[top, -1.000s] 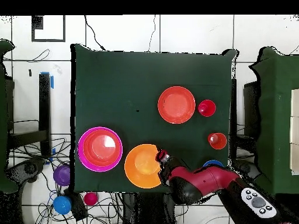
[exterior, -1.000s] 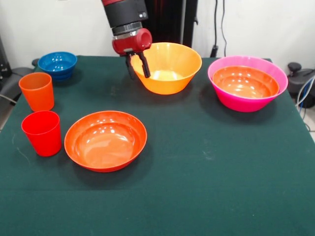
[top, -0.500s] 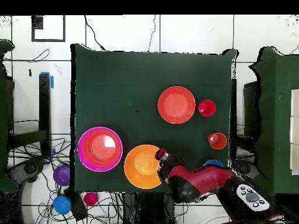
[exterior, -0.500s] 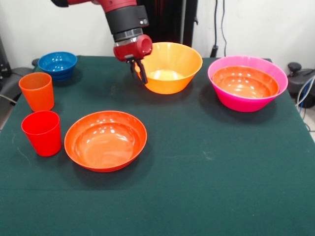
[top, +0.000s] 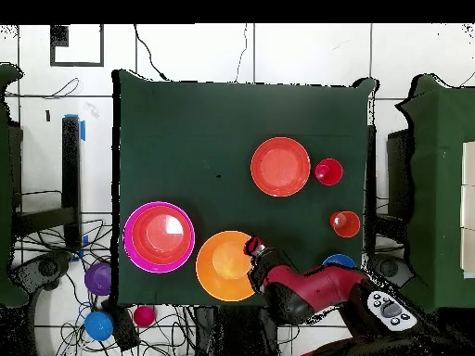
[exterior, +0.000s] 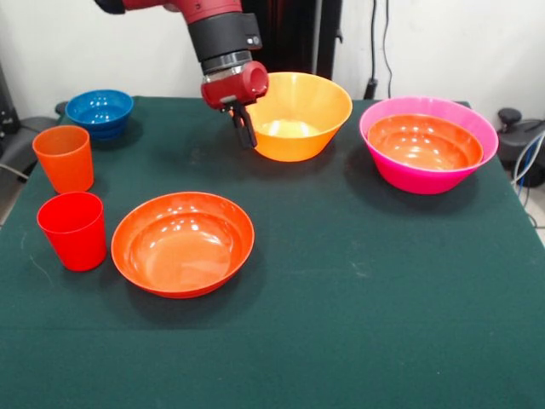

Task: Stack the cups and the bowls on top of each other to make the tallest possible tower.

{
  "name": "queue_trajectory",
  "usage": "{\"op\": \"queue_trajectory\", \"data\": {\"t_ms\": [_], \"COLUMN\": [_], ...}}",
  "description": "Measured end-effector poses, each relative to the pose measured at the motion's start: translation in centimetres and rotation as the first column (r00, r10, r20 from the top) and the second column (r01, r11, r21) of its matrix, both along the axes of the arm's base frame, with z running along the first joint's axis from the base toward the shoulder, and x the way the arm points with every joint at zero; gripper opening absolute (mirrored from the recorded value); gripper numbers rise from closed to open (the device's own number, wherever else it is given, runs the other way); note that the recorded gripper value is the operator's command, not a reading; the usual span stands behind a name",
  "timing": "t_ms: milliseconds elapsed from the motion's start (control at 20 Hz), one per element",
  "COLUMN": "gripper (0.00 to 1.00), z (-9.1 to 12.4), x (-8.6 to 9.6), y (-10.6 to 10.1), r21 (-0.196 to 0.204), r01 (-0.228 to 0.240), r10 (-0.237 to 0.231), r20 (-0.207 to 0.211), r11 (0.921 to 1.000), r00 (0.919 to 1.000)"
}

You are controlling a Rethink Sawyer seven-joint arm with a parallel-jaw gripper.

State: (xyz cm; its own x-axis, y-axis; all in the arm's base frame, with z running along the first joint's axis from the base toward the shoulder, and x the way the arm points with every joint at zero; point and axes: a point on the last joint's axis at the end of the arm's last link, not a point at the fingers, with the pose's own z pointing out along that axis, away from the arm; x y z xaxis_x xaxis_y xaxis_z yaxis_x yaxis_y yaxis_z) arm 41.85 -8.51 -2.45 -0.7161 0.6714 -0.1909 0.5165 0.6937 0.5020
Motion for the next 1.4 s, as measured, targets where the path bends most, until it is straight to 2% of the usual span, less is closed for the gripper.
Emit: {"op": "queue_trajectory", "data": {"t_ms": [300, 350, 550, 700, 800, 900, 950, 1150, 1250, 1400], "gripper": [0.0, 1.0, 1.0, 1.0, 1.0, 1.0, 1.0, 1.0, 1.0, 1.0], "z": [0.9, 1.1, 1.4, 2.8, 4.4, 5.1, 6.2, 8.1, 8.8, 9.5], "x": [0.5, 0.6, 0.5, 1.0, 1.6, 1.8, 1.9, 2.0, 2.2, 2.7], "y": [-1.2, -1.4, -1.6, -2.3, -3.3, -3.9, -5.0, -6.8, -7.0, -6.2], "r21": [-0.031, -0.036, -0.056, -0.087, -0.111, -0.122, -0.145, -0.198, -0.219, -0.234], "r01": [0.006, 0.006, 0.0, -0.014, -0.007, 0.001, 0.023, 0.086, 0.115, 0.148], "r10": [-0.005, -0.006, 0.001, 0.017, 0.013, 0.006, -0.016, -0.082, -0.113, -0.149], "r20": [0.017, 0.02, 0.019, 0.041, 0.055, 0.057, 0.052, 0.028, 0.021, 0.014], "r11": [0.9995, 0.9993, 0.9984, 0.9962, 0.9938, 0.9925, 0.9892, 0.9764, 0.969, 0.9609], "r00": [0.9998, 0.9998, 0.9998, 0.999, 0.9984, 0.9983, 0.9985, 0.9962, 0.9933, 0.9887]}}
